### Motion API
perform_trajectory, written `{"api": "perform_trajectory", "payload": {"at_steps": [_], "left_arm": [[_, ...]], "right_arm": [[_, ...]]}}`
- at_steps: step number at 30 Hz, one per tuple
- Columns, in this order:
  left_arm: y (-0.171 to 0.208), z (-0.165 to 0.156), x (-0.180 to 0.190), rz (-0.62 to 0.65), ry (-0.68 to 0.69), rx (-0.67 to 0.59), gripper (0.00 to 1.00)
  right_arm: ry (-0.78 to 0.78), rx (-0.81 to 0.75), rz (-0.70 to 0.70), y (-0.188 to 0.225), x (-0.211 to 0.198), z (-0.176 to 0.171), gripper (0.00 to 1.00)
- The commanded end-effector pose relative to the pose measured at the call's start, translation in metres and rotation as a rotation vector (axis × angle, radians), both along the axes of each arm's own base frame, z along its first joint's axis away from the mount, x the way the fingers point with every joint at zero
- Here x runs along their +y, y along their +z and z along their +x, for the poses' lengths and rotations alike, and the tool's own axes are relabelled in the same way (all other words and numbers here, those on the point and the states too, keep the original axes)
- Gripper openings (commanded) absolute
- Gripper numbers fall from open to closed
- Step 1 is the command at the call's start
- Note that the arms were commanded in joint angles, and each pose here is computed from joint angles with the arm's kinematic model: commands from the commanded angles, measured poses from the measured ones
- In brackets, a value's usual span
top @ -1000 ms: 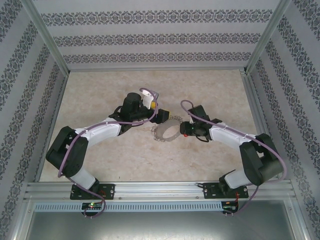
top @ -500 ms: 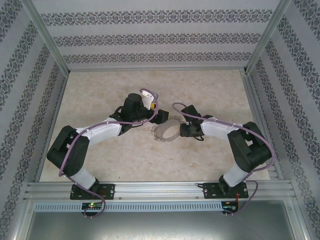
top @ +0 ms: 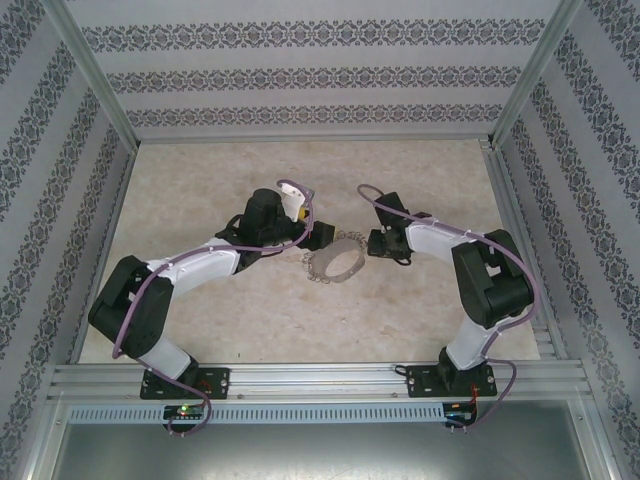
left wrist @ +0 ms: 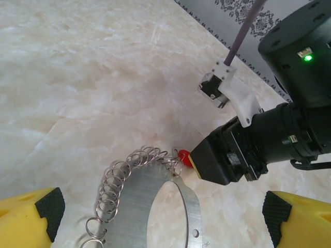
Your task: Put the keys on the keyring
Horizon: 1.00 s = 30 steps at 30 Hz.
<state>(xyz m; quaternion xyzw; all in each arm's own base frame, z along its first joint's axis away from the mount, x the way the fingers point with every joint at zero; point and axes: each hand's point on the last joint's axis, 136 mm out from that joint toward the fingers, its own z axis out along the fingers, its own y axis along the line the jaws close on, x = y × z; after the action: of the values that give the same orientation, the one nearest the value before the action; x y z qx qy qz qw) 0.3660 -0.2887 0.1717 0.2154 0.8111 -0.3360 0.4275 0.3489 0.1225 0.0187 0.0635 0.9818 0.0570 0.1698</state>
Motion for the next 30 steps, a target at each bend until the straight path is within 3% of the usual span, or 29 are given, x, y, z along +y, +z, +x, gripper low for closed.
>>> {"api": "perform_trajectory", "payload": {"at_steps": [1, 6, 8, 12, 18, 22, 26, 30], "left_arm": [[0.008, -0.003, 0.006, 0.017, 0.005, -0.033, 1.0], [0.013, -0.003, 0.009, 0.026, 0.017, -0.045, 1.0], [0.017, -0.003, 0.012, 0.028, 0.032, -0.058, 1.0], [0.033, -0.002, 0.022, 0.042, 0.078, -0.096, 1.0], [0.07, 0.009, 0.059, 0.119, 0.259, -0.229, 1.0], [0.094, 0.016, 0.1, 0.243, 0.435, -0.417, 1.0], [0.1, 0.018, 0.152, 0.471, 0.602, -0.491, 1.0], [0.09, 0.012, 0.21, 0.502, 0.76, -0.489, 1.0]], "right_arm": [[-0.083, 0.024, -0.013, 0.004, -0.015, 0.009, 0.46], [-0.148, -0.034, -0.011, 0.032, -0.035, 0.024, 0.48], [-0.169, -0.098, -0.013, 0.053, -0.042, 0.028, 0.54], [-0.193, -0.257, 0.002, 0.105, -0.054, 0.033, 0.98], [-0.279, -0.506, -0.028, 0.184, -0.093, 0.038, 0.98], [-0.355, -0.652, -0.186, 0.221, -0.133, 0.039, 0.98], [-0.287, -0.77, -0.334, 0.22, -0.149, 0.049, 0.98], [-0.222, -0.668, -0.389, 0.166, -0.157, 0.057, 0.98]]}}
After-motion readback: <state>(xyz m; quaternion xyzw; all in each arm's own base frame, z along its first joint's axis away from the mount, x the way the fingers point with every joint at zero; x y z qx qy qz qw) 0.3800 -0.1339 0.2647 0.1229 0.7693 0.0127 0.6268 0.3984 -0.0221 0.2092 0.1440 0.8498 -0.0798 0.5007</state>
